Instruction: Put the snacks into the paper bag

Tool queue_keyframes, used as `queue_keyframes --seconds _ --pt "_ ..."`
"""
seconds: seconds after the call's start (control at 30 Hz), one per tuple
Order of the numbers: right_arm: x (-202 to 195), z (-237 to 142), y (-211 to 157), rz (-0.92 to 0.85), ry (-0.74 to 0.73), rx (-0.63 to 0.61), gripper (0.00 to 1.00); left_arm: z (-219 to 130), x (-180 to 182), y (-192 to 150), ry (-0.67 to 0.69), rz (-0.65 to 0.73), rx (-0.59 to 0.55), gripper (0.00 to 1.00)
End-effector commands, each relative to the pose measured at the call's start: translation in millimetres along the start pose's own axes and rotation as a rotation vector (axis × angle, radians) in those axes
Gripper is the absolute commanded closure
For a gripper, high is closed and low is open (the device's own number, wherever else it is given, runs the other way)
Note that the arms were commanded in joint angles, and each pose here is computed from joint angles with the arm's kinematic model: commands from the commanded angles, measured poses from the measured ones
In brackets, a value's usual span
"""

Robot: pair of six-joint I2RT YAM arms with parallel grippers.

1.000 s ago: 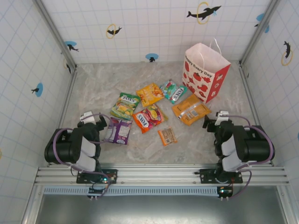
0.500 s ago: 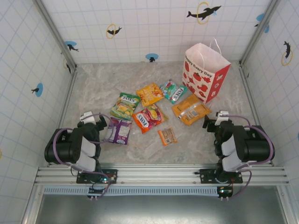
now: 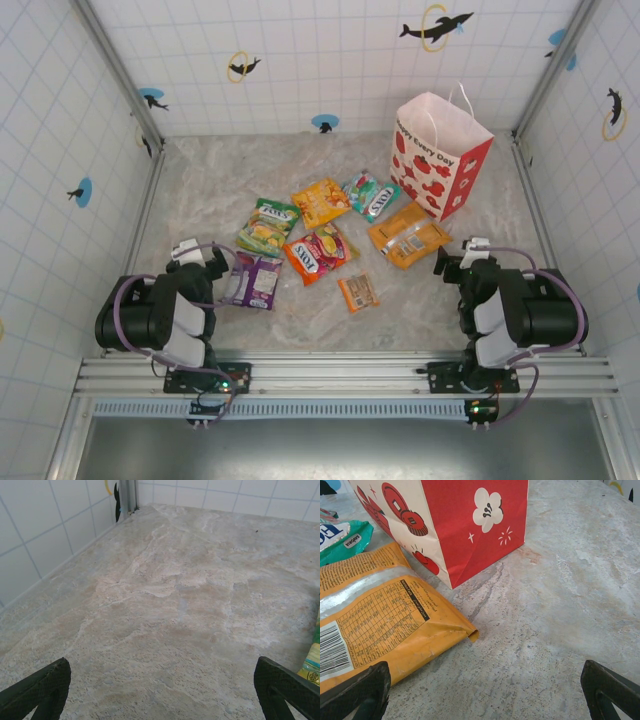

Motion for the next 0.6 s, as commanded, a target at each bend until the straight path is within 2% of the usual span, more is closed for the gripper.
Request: queue_keyframes --seconds 0.0,0.17,0.3,0.4,0.57 --pt "3 2 8 -0.010 0.022 -0.014 0.00 -4 0 0 0.000 -0.002 0.003 0.07" --pt "8 4 24 -0.009 0.038 0.030 0.00 5 -9 23 0.035 0.069 0.029 0.09" --pt "16 -1 45 -0.009 0.061 0.079 0.00 8 -19 55 0.041 0.040 0.011 0.10" --pt "24 -7 70 -0.035 0.092 0.099 0.00 14 -32 83 -0.012 0.043 0.031 0.12" --pt "39 -21 124 -0.105 0.139 0.152 0.00 20 -62 129 -0.282 0.054 0.092 0.19"
Point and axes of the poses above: each hand's point on the last joint's axis, 136 mm out from that joint toward the fingers, its own z axis out along the fingers, its own x axis along the line the jaws close on, y = z × x, the point moved 9 cm from there along -z, back along the fingers, and after that the axes turned 7 degrees about z, right-handed, at the moved point
